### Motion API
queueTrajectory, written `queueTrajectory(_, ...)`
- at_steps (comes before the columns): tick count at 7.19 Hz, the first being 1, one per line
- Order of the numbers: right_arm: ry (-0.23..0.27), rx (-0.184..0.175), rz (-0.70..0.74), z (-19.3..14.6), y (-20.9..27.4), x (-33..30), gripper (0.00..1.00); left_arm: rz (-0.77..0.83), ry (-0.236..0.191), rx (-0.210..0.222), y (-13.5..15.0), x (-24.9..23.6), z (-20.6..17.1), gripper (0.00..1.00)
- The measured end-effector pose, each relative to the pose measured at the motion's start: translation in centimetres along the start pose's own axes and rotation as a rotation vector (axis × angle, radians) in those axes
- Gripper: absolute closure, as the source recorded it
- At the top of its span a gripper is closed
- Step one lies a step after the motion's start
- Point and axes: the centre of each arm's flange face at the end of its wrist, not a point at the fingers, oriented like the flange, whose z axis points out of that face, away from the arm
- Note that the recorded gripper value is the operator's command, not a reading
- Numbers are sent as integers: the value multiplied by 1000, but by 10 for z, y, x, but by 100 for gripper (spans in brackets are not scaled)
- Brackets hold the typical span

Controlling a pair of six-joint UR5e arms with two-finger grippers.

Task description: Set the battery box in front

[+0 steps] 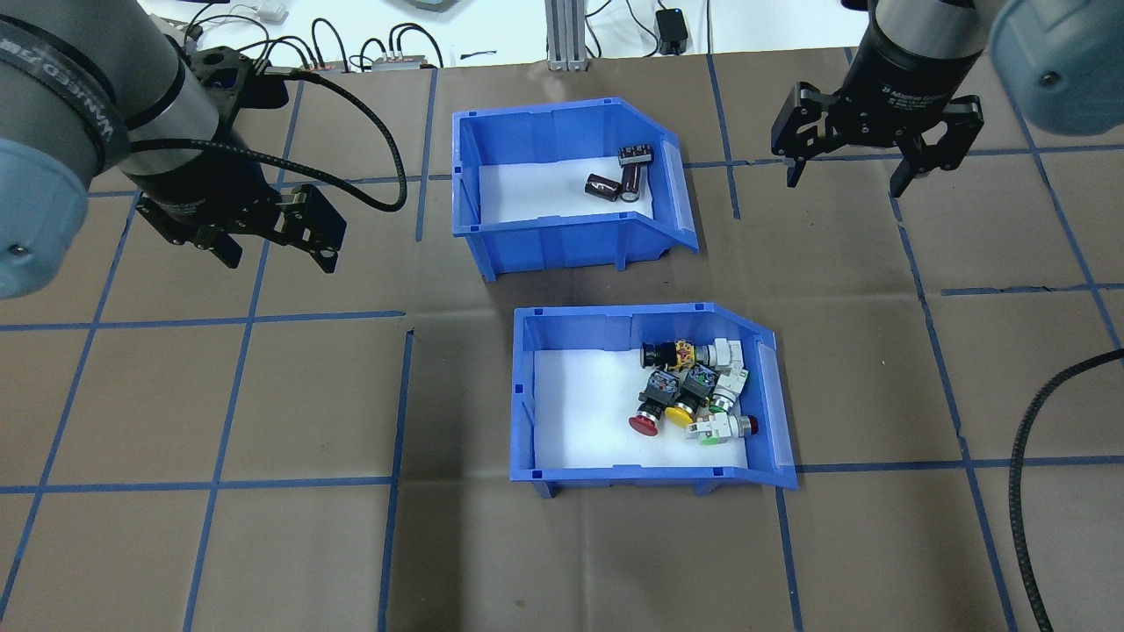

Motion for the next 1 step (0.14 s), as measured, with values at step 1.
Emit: queueTrajectory(1,0,1,-1,0,0,0,0,0,-2,1,0,0,0,0)
